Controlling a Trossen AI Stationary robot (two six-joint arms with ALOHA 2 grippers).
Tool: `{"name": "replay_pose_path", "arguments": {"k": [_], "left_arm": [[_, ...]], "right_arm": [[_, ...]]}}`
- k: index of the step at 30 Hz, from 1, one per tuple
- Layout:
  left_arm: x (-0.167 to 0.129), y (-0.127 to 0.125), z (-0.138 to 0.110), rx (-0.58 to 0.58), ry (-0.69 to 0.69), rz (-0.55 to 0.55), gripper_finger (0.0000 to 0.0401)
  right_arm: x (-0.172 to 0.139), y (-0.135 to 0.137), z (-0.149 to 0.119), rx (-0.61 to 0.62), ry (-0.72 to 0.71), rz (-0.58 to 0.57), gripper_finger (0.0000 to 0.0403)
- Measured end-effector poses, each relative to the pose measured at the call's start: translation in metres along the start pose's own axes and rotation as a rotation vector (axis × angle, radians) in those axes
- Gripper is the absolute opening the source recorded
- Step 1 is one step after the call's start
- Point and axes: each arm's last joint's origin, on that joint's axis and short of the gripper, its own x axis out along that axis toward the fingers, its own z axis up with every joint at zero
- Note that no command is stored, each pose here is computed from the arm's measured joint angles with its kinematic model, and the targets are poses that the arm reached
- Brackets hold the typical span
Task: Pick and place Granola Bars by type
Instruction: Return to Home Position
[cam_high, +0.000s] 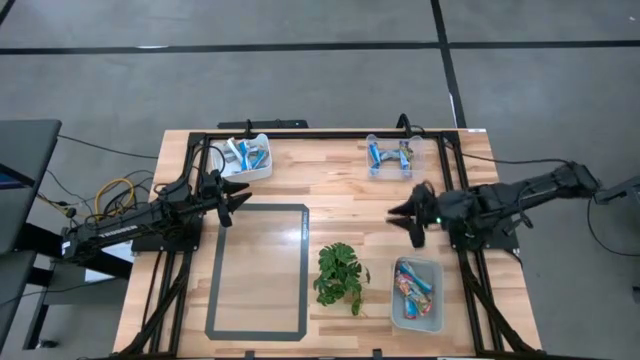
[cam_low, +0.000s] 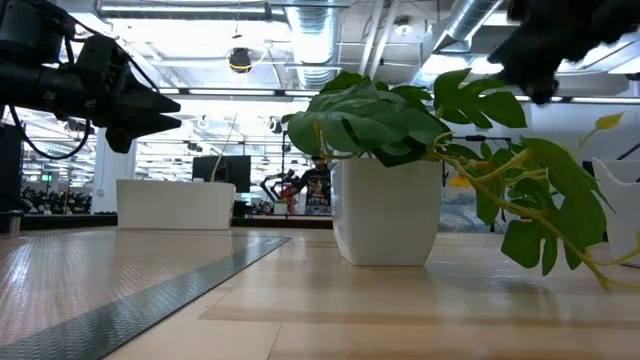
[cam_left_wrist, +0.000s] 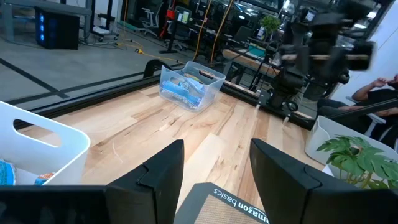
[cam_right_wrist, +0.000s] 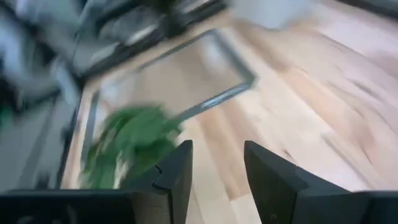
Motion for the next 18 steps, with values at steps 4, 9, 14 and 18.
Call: {"name": "replay_pose_path", "arguments": {"k": [4,9,14,18], "left_arm": [[0.000,0.000,0.000,0.000,-0.001,0.000,0.0176],[0.000,0.000,0.000,0.000,0.000,0.000,0.0176],[0.000,0.000,0.000,0.000,0.000,-0.001,0.0176],[0.000,0.000,0.000,0.000,-0.001,-0.001,0.0176]], "right_arm": [[-0.001,-0.022,-0.008,0.114,-0.074,0.035,0.0134],[-0.004,-0.023,-0.021,-0.328,-0.148,0.463,0.0137],[-0.002,-0.035,-0.041,-0.440,-0.161,0.550,0.0134],[0.005,-0.053,-0.056,-0.334,-0.186,0.334,0.0133]]}}
